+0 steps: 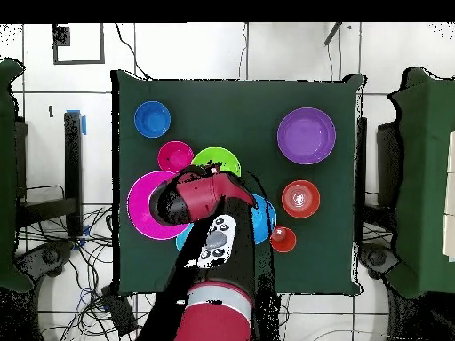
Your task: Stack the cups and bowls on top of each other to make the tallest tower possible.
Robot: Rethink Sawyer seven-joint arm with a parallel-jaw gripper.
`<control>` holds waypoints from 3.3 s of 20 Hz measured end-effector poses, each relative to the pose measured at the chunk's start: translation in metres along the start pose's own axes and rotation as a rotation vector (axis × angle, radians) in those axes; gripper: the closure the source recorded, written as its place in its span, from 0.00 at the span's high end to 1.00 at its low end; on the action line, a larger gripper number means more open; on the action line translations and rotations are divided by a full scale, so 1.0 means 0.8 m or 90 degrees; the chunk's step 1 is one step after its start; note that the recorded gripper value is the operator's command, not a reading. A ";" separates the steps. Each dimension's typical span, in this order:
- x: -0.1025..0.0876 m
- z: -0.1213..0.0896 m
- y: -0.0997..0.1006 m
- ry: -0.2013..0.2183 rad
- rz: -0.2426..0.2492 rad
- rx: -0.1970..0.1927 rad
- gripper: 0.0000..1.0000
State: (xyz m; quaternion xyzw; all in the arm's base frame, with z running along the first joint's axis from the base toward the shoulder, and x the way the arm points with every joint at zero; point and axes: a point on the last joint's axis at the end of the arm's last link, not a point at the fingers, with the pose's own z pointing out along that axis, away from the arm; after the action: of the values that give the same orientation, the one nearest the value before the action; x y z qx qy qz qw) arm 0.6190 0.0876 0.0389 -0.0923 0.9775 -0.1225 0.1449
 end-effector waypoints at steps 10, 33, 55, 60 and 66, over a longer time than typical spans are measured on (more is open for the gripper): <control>-0.008 0.018 0.000 -0.004 -0.001 0.000 1.00; -0.041 -0.099 -0.007 0.057 0.071 -0.033 1.00; -0.077 -0.054 -0.025 0.072 0.115 -0.043 1.00; -0.100 -0.023 -0.080 0.080 0.157 -0.039 1.00; -0.118 0.000 -0.128 0.115 0.189 -0.033 1.00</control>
State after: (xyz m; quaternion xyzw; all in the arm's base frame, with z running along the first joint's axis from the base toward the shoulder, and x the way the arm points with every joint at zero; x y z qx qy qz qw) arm 0.7227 0.0107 0.0911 0.0606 0.9922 -0.0826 0.0703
